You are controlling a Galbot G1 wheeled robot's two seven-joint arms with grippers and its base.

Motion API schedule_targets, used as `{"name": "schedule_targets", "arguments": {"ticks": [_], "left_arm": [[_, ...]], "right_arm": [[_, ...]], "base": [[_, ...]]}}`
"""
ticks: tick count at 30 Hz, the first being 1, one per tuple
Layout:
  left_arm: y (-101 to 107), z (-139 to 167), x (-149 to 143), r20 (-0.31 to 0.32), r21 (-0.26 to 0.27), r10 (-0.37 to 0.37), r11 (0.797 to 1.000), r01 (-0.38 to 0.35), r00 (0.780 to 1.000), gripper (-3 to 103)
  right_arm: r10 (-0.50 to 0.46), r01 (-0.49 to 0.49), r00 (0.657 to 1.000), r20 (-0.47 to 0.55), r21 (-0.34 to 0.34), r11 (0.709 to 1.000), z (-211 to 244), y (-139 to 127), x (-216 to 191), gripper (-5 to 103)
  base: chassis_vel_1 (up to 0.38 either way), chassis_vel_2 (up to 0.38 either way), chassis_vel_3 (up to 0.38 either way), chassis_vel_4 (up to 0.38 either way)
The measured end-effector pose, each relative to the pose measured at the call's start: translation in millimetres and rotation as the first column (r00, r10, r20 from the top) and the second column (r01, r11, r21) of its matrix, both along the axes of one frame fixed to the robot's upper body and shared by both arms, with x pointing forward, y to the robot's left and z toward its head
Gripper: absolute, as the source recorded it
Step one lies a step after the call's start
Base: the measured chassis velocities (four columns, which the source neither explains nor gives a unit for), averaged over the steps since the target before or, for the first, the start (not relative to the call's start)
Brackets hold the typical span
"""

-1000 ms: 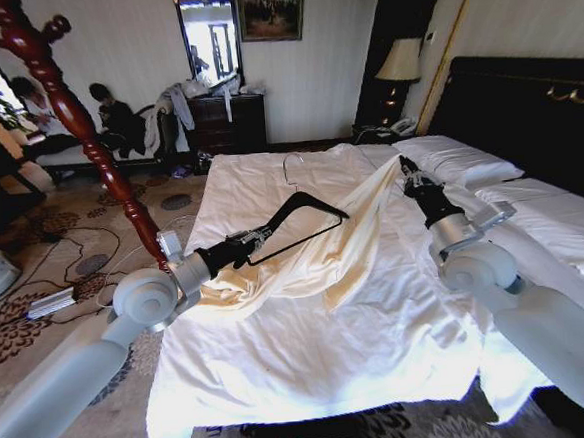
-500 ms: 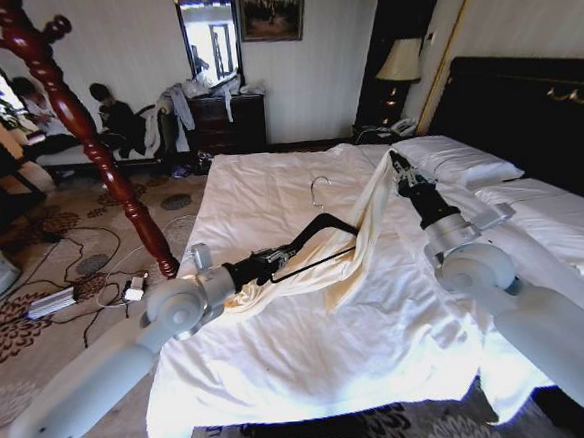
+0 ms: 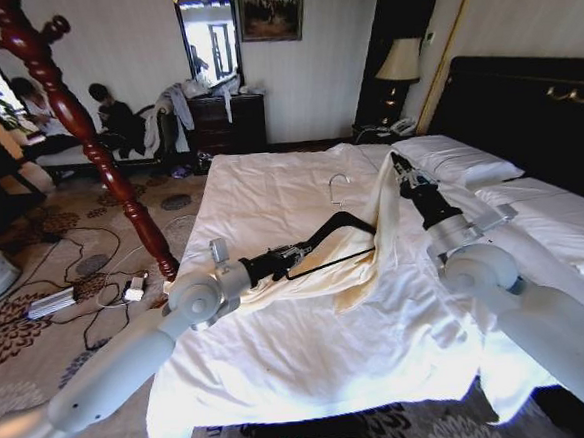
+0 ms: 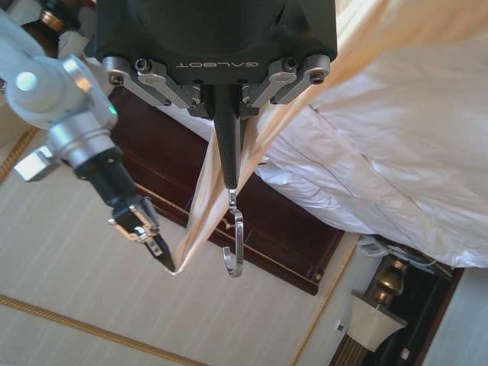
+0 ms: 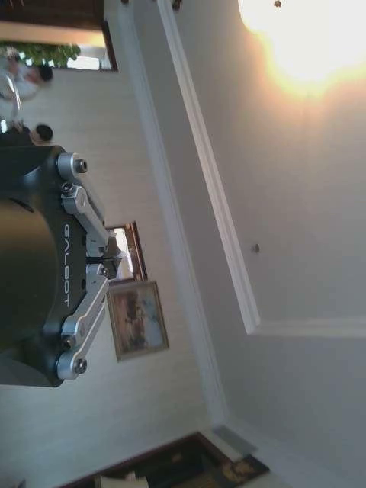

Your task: Pick up the clothes from the bed and hang them on the clothes hanger.

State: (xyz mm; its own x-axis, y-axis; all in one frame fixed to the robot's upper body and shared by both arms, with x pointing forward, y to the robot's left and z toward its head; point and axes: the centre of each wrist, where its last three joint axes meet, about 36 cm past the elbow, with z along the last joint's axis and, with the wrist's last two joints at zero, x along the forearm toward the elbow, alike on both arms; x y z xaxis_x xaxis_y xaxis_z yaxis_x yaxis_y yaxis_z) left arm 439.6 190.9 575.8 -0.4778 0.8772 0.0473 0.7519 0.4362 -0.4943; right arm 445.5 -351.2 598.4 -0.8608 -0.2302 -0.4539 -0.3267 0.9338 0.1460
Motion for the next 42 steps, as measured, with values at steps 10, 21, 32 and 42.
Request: {"name": "schedule_targets", "arguments": {"ticks": [10, 21, 32, 42], "left_arm": [[0.2, -10.2, -5.1, -0.007, 0.000, -0.008, 1.000, 0.008, 1.000, 17], [14.7, 12.4, -14.6, 0.017, -0.073, -0.007, 0.997, 0.008, 1.000, 17], [-25.0, -19.0, 21.8, 0.028, -0.058, 0.013, 0.998, -0.011, 1.000, 17], [-0.6, -10.6, 56.4, 0.075, -0.062, 0.131, 0.990, -0.126, 0.989, 17]], "right_arm": [[-0.013, 0.012, 1.000, 0.007, 0.058, 0.998, 14.2, -4.6, -0.2, 0], [-0.036, 0.037, 0.999, -0.013, 0.075, 0.997, 16.8, -10.7, -1.3, 0], [0.050, -0.049, 0.999, -0.008, 0.067, 0.997, 19.2, 7.7, -11.0, 0], [0.085, -0.084, 0.996, -0.003, 0.051, 0.995, 9.0, 10.3, -11.4, 0]], "base": [[0.000, 0.000, 0.000, 0.000], [0.000, 0.000, 0.000, 0.000], [0.000, 0.000, 0.000, 0.000], [0.000, 0.000, 0.000, 0.000]]}}
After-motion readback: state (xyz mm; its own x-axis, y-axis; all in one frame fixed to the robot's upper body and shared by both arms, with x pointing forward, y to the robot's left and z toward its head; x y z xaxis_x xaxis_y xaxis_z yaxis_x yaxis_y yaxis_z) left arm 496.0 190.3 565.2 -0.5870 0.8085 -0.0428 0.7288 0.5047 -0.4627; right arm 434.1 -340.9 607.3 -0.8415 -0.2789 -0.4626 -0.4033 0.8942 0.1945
